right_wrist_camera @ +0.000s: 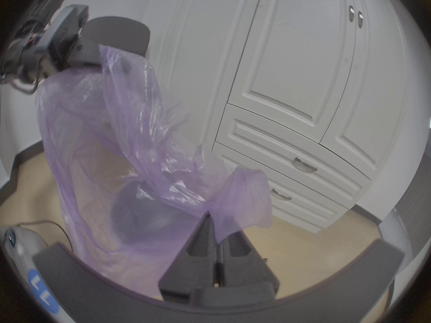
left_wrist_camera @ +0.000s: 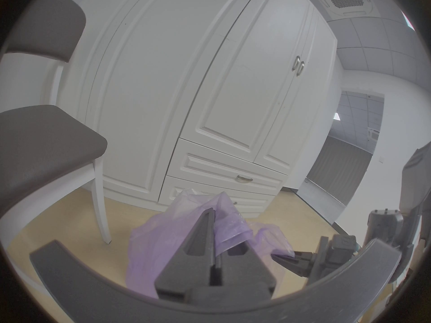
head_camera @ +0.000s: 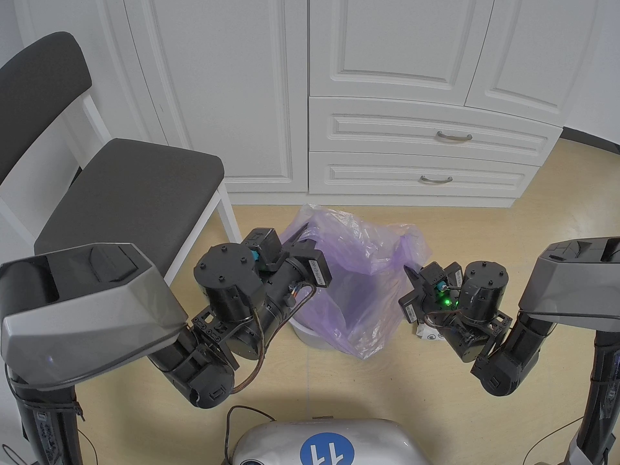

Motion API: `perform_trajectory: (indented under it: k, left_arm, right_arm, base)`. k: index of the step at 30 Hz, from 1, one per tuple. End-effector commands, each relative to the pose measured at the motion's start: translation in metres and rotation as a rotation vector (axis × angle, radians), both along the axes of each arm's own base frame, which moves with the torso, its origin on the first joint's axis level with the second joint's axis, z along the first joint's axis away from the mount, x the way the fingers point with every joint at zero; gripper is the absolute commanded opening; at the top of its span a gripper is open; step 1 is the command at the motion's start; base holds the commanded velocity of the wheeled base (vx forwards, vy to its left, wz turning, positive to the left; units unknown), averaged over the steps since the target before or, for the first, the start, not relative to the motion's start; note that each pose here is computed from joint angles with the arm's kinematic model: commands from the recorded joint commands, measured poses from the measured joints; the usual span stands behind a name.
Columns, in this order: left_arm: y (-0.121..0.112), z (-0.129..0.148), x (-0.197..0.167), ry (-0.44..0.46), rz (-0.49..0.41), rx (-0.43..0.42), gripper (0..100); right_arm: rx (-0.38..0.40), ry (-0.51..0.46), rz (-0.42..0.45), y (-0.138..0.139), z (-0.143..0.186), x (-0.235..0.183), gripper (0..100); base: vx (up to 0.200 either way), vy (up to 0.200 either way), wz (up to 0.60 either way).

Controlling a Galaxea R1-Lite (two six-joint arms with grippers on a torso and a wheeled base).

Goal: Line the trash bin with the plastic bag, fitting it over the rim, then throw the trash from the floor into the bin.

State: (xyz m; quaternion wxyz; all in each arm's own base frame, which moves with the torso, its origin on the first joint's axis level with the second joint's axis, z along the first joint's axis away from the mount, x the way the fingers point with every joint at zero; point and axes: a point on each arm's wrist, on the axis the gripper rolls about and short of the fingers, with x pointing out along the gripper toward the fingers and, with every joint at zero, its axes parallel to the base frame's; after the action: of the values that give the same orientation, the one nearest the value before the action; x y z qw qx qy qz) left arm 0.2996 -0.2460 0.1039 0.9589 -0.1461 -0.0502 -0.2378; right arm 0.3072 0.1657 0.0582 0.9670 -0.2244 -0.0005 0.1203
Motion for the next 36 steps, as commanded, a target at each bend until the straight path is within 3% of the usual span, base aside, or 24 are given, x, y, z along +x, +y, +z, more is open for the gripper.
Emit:
perform_trajectory:
  k: [1,5,8,14,18,26,36]
  left_arm:
    - [0.007,-0.01,0.028,0.009,0.049,-0.052,0]
    - [0.01,-0.01,0.046,0.02,0.065,-0.16,0]
    - [0.015,-0.01,0.049,0.027,0.071,-0.178,0]
    - [0.019,-0.011,0.053,0.027,0.083,-0.177,0]
    - [0.024,-0.016,0.06,0.032,0.107,-0.174,0]
    - [0.019,-0.041,0.076,0.069,0.112,-0.213,0]
    - [0.01,-0.072,0.079,0.114,0.138,-0.172,0]
  right_arm:
    - [-0.087,-0.02,-0.082,-0.03,0.0,0.011,0]
    - [-0.088,-0.043,-0.126,-0.043,0.003,0.023,0]
    - [-0.072,-0.073,-0.155,-0.047,0.005,0.036,0]
    - [-0.045,-0.086,-0.169,-0.046,-0.003,0.053,0]
    - [-0.012,-0.068,-0.154,-0.034,-0.026,0.069,0]
    - [0.061,-0.089,-0.167,-0.03,-0.043,0.095,0]
    - [0.057,-0.075,-0.178,-0.04,-0.039,0.09,0]
  base:
    - [0.0,0.0,0.0]
    - [0.0,0.0,0.0]
    - [0.0,0.0,0.0]
    - [0.0,0.0,0.0]
    - [0.0,0.0,0.0]
    - [0.0,0.0,0.0]
    - [0.0,0.0,0.0]
